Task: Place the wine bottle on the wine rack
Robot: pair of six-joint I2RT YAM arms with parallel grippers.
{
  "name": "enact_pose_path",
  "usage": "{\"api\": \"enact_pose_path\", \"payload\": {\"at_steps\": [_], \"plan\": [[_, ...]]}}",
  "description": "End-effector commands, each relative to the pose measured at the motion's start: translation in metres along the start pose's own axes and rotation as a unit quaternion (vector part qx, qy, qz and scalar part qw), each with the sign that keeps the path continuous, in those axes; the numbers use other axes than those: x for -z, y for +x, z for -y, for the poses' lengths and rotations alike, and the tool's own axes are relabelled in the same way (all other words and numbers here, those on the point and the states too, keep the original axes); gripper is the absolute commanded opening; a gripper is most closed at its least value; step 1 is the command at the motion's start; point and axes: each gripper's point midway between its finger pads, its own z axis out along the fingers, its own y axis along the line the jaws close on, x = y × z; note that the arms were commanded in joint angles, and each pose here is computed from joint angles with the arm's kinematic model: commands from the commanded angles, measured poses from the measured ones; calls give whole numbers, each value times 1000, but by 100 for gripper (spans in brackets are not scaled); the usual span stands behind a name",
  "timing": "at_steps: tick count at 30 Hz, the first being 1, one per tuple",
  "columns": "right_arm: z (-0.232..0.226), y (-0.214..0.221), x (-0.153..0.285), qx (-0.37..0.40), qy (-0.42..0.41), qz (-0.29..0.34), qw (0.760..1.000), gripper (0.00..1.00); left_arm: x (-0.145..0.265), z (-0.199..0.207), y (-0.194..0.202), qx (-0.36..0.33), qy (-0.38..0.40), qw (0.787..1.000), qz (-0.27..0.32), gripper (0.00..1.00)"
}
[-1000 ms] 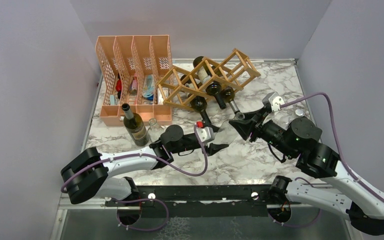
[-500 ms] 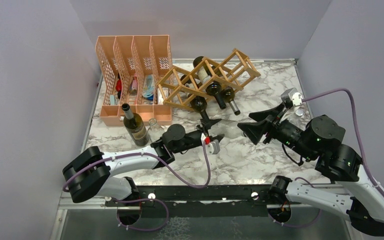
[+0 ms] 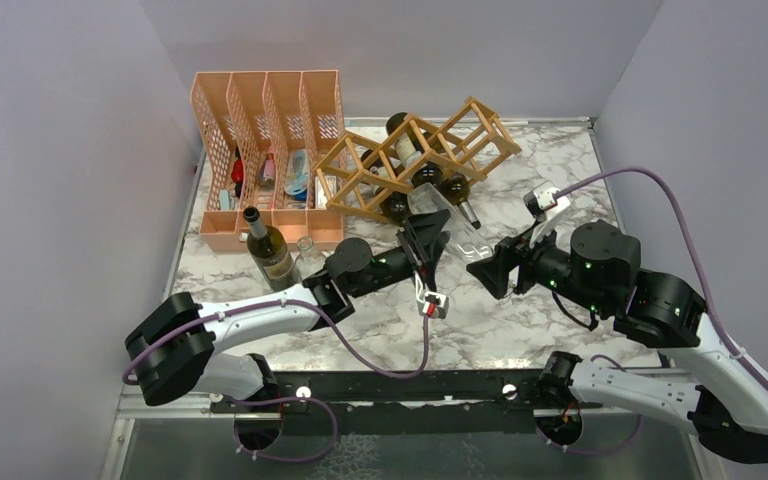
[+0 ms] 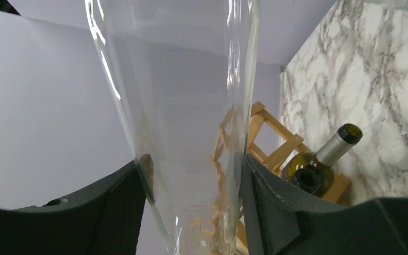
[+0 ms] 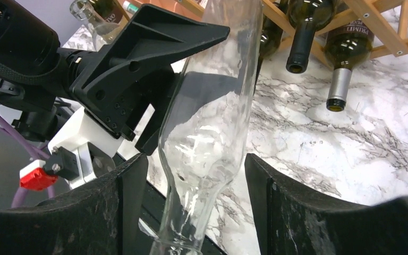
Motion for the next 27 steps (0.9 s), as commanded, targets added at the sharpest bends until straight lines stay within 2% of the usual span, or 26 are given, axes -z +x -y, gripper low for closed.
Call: {"api": "enact_pose_path", "payload": {"at_steps": [1, 15, 22, 27], "plan": [[2, 0, -2, -5, 11, -4, 1000, 71, -3, -47, -8, -107, -48, 993, 0, 0], [6, 20, -45, 4, 42, -35, 999, 70, -5, -42, -7, -93, -13, 996, -5, 0], [10, 29, -54, 8, 56, -45, 997, 62, -5, -42, -6, -66, 3, 998, -9, 0], [12, 35, -58, 9, 59, -51, 997, 69, -4, -43, -6, -60, 12, 998, -11, 0]]}}
